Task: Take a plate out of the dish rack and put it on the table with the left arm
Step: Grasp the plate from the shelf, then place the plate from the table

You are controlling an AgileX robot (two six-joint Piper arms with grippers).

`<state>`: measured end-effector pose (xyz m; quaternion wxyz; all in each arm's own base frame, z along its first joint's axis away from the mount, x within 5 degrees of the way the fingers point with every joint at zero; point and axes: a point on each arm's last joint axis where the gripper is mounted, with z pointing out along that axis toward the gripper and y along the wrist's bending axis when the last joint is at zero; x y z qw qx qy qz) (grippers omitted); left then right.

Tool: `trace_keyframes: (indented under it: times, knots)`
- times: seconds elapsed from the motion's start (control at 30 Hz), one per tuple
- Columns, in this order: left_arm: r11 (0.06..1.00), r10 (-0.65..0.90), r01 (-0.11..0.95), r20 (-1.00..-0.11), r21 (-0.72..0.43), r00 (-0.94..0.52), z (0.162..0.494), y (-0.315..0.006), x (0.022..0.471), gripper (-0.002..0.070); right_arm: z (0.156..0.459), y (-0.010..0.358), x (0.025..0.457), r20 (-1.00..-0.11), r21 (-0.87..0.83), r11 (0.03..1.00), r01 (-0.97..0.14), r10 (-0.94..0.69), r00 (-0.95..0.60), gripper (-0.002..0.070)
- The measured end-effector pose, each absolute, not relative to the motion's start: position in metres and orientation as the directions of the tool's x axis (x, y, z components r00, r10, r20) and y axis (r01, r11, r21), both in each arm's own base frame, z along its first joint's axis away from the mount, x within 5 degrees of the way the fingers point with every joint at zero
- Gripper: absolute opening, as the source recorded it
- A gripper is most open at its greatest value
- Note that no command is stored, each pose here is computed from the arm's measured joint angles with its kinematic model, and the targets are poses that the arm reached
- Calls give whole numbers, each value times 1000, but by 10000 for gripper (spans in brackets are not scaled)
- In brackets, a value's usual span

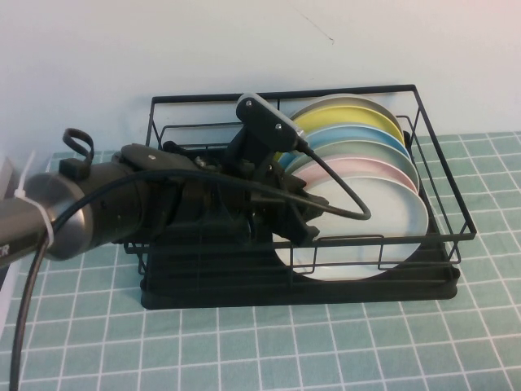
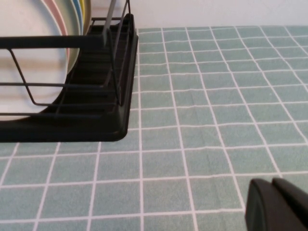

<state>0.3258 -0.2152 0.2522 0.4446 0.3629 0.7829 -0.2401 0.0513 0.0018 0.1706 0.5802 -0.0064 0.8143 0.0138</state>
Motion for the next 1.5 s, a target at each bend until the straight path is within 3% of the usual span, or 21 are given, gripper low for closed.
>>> trace_keyframes:
  times: [0.13,0.23,0.4,0.67,0.8,0.93,1.17,1.33,1.5]
  knots:
    - [636,361,770,-863,-49,-354,244,-217,333,267,171,2,51,-945,15,1000,-26,5,-327,-1]
    - [651,381,759,-860,-12,-340,242,-215,335,126,171,2,51,-945,15,1000,-26,5,-327,-1]
    - [637,399,770,-870,34,-291,253,-213,332,122,171,2,51,-945,15,1000,-26,5,-327,-1]
    - [665,272,741,-953,89,-130,340,-193,298,82,171,2,51,-945,15,1000,-26,5,-327,-1]
    - [691,104,723,-987,-16,-122,387,-178,268,82,171,2,51,-945,15,1000,-26,5,-327,-1]
    - [642,2,755,-984,-136,-179,413,-169,239,82,171,2,51,-945,15,1000,-26,5,-327,-1]
    - [554,116,761,-874,-337,-471,397,-171,216,82,171,2,51,-945,15,1000,-26,5,-327,-1]
    - [557,246,720,-746,-414,-619,372,-174,215,82,171,2,51,-945,15,1000,-26,5,-327,-1]
    - [603,260,616,-605,-507,-753,334,-179,223,82,171,2,51,-945,15,1000,-26,5,-327,-1]
